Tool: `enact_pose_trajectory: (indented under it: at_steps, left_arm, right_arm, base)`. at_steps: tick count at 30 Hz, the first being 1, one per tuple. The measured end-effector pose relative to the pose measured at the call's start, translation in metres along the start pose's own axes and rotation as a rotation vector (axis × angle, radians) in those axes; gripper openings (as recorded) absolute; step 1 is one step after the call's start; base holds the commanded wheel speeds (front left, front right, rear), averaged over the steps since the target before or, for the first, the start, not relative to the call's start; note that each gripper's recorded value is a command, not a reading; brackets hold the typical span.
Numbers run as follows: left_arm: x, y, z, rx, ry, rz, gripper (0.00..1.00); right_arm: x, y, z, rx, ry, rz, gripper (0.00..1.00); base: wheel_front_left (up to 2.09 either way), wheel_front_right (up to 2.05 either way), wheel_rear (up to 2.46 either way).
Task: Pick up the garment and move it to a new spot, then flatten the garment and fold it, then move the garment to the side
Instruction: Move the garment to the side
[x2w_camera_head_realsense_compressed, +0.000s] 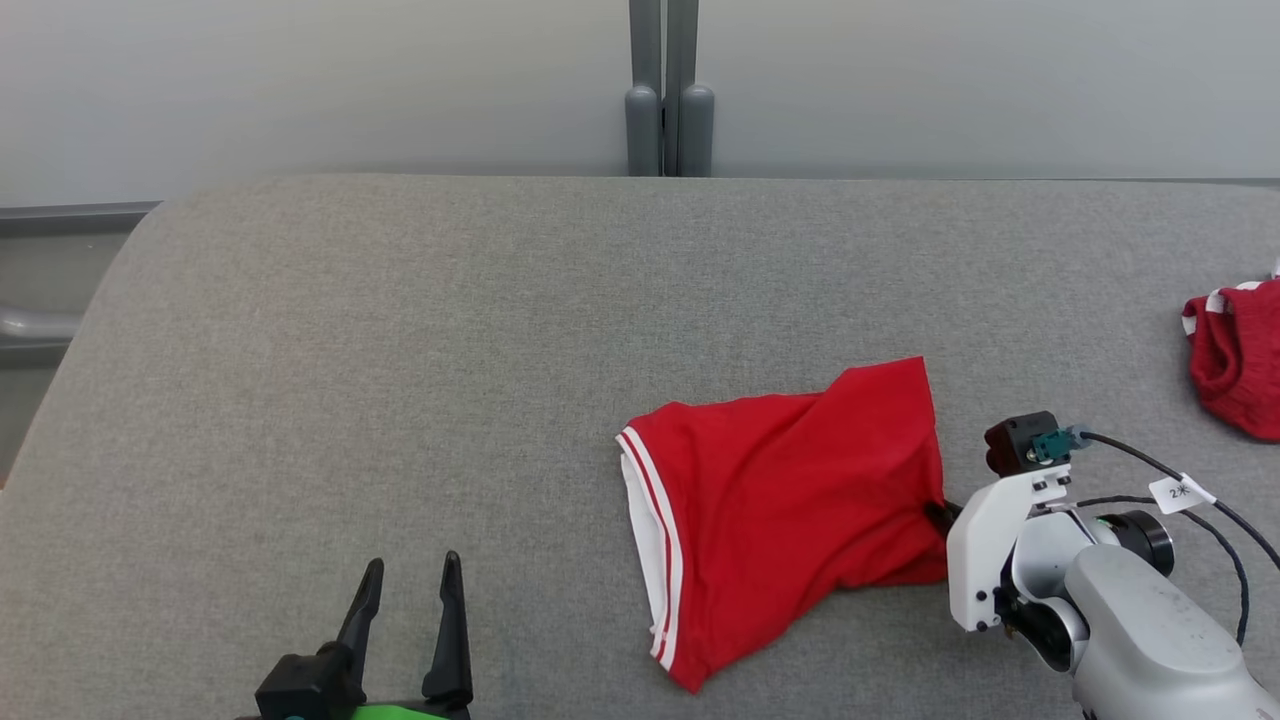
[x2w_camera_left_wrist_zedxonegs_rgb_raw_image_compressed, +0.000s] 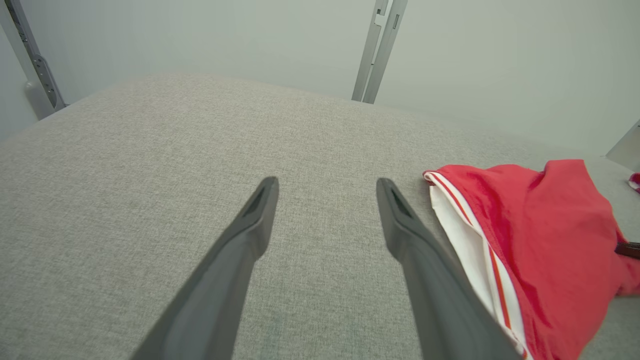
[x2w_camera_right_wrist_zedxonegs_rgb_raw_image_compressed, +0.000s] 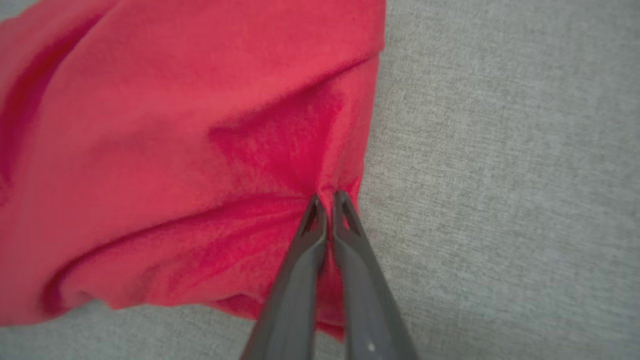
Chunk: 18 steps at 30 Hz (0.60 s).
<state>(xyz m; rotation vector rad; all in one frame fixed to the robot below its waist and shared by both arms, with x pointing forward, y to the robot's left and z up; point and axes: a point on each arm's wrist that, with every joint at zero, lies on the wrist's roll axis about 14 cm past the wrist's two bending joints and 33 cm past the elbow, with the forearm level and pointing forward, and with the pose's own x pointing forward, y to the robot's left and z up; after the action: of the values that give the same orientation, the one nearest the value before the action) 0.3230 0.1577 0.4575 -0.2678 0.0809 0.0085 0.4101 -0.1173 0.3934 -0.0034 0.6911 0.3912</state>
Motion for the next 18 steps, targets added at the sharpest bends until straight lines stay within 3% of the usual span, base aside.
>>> enact_pose_trajectory:
  at_steps: [12, 18]
  left_arm:
    - [0.003, -0.005, -0.002, 0.002, 0.007, -0.018, 1.00]
    - [0.008, -0.011, -0.003, 0.006, 0.013, -0.041, 1.00]
  right_arm:
    - [-0.006, -0.022, 0.006, 0.097, -0.067, -0.043, 0.00]
    - [-0.026, -0.071, 0.033, 0.140, -0.155, -0.135, 0.00]
  base:
    - [0.00, 0.00, 0.00]
    - [0.00, 0.00, 0.00]
